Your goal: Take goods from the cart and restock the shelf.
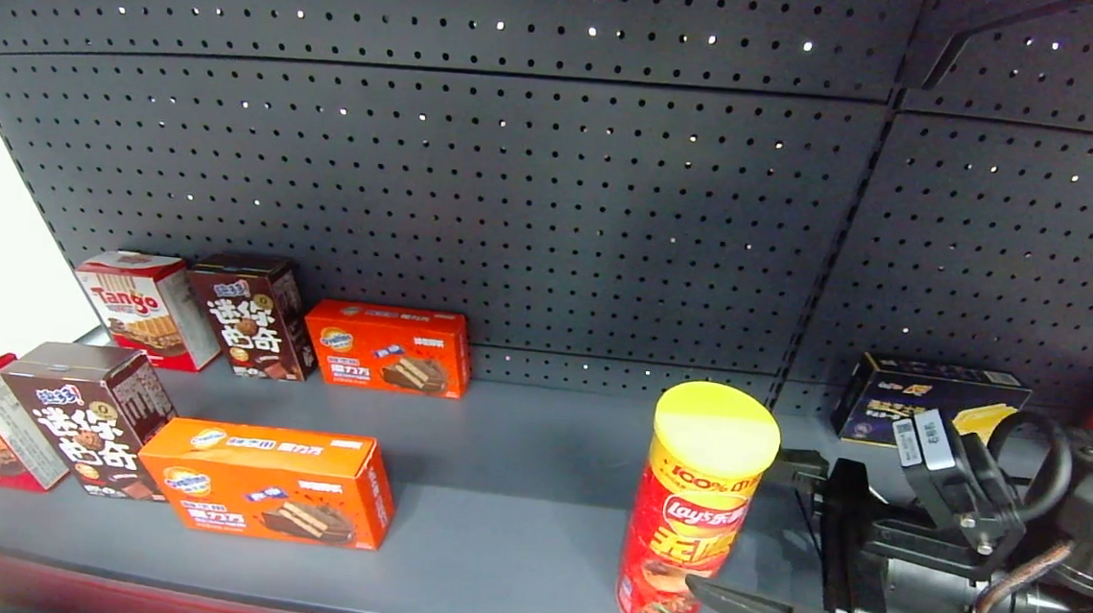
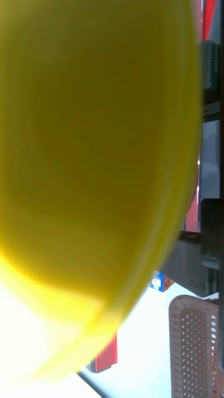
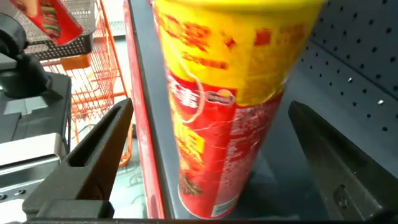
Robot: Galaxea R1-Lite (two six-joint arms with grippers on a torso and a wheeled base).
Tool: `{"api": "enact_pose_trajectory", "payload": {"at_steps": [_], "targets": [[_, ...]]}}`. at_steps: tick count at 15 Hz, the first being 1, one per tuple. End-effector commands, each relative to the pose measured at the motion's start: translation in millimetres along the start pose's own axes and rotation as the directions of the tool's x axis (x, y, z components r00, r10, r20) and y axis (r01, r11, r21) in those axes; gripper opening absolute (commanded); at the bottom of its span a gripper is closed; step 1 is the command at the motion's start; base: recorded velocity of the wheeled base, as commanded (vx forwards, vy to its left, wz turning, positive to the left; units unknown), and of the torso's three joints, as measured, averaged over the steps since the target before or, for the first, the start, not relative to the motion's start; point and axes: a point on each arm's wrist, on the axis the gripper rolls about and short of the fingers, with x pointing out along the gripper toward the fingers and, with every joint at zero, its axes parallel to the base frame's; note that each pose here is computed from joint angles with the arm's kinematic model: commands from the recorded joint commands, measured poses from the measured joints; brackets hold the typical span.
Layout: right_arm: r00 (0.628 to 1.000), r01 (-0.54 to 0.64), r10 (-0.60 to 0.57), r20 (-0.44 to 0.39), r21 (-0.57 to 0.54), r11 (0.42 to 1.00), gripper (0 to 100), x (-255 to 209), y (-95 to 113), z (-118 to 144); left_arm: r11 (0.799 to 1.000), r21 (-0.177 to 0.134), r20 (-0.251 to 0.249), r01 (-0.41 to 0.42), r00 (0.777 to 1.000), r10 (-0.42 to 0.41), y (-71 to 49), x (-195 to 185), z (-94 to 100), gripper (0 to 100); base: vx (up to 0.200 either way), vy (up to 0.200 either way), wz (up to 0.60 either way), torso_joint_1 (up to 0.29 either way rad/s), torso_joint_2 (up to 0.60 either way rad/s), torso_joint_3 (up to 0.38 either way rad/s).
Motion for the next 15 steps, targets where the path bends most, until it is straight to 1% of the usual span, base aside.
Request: {"api": "enact_pose_trajectory", "payload": {"at_steps": [1,6,9,13,15], "targets": [[0.999,0.011,-0.01,0.031,-0.025,1.0,100,-11,6,9,1.0,0.0,-0.001,0.002,1.0,-0.002,0.1,0,0.1,0,0.0,0.0,0.0,0.0,0.0,0.0],[0.998,0.034,-0.032,0.055,-0.043,0.998,100,-34,20,29,1.0,0.0,0.004,0.002,1.0,-0.002,0.1,-1,1.2,0,0.0,0.0,0.0,0.0,0.0,0.0],[0.995,0.074,-0.071,0.064,-0.048,0.996,100,-50,30,42,1.0,0.001,0.007,0.002,1.0,-0.002,0.1,-1,1.3,0,0.0,0.0,0.0,0.0,0.0,0.0],[0.979,0.196,-0.193,0.064,-0.038,0.98,100,-76,47,58,1.0,0.0,0.012,0.009,1.0,-0.009,0.0,-1,1.9,0,0.0,0.0,0.0,0.0,0.0,0.0],[0.951,0.3,-0.297,0.083,-0.032,0.953,100,-88,52,73,1.0,0.0,0.01,0.011,1.0,-0.011,-0.1,-1,1.4,0,0.0,0.0,0.0,0.0,0.0,0.0]]}}
